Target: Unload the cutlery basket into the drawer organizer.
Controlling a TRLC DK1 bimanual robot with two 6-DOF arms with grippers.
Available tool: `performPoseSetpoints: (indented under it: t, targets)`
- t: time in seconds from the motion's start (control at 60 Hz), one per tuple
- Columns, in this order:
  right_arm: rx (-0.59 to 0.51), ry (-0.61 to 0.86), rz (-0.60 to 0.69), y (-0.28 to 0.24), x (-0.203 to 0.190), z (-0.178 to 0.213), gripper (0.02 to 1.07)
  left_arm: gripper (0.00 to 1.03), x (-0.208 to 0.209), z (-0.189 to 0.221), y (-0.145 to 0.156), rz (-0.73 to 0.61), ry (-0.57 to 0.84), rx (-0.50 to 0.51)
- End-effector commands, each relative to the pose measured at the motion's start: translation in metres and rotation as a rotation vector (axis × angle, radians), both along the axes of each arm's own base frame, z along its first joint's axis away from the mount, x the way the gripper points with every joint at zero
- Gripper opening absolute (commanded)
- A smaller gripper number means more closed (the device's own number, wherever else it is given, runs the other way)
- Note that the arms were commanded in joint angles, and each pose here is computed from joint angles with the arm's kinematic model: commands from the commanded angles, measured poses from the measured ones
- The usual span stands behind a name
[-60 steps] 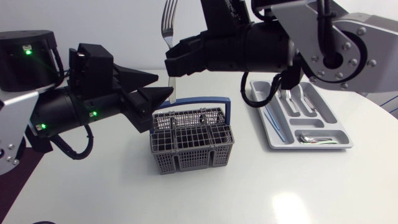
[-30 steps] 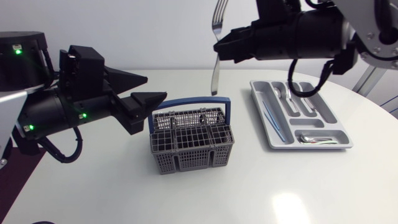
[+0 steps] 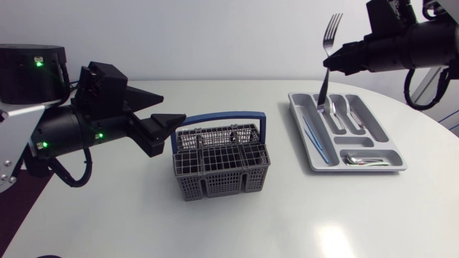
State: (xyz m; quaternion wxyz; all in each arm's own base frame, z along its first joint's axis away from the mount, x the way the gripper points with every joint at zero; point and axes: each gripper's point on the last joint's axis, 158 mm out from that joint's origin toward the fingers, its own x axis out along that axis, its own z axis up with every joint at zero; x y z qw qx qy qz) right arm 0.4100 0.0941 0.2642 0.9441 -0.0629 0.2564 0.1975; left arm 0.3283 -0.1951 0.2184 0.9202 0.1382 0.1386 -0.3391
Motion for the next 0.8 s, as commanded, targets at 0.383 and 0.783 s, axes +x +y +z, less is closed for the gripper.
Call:
performPoseSetpoints:
  t: [0.383, 0.783]
  targets:
    - [-0.086, 0.128, -0.171, -0.119, 0.057, -0.058, 0.08, 0.86, 0.001, -0.009, 0.01, 0.019, 0.017, 0.041]
    - [-0.129, 0.247, -0.278, -0.179, 0.115, -0.117, 0.08, 0.87, -0.002, -0.013, 0.011, 0.019, 0.016, 0.047]
